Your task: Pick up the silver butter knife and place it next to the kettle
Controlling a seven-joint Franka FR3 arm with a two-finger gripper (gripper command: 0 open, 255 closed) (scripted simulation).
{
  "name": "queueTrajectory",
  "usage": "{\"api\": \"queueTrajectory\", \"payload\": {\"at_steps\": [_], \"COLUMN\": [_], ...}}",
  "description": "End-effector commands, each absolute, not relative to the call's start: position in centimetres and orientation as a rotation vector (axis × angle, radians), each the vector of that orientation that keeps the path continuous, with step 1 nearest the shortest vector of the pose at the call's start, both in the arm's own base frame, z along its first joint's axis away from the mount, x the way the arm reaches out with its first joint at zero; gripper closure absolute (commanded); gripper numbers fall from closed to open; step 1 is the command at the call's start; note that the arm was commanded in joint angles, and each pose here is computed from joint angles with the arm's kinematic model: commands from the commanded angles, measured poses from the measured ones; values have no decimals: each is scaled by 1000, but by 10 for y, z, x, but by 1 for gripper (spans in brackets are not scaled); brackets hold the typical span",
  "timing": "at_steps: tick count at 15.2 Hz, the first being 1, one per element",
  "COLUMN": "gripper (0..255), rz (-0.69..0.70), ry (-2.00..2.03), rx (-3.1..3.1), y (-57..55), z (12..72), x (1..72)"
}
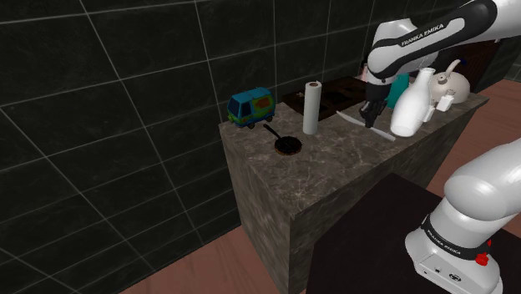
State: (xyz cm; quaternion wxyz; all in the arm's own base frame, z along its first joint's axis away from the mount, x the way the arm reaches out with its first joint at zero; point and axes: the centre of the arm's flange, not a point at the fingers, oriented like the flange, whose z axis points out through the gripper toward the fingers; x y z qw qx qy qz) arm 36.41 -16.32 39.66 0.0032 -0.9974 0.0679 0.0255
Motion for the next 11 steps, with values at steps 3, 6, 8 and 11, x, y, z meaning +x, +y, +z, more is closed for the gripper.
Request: {"api": "queueTrajectory", "payload": {"at_steps": [3, 6, 8, 11], "gripper": [255, 255, 255, 255], "rz": [81, 81, 81, 81], "ry": [213, 213, 213, 213], "rx": [-3127, -3127, -3127, -3127], "y": [-163, -163, -163, -163], "z": [417, 433, 443, 459], "x": [364, 364, 364, 364]}}
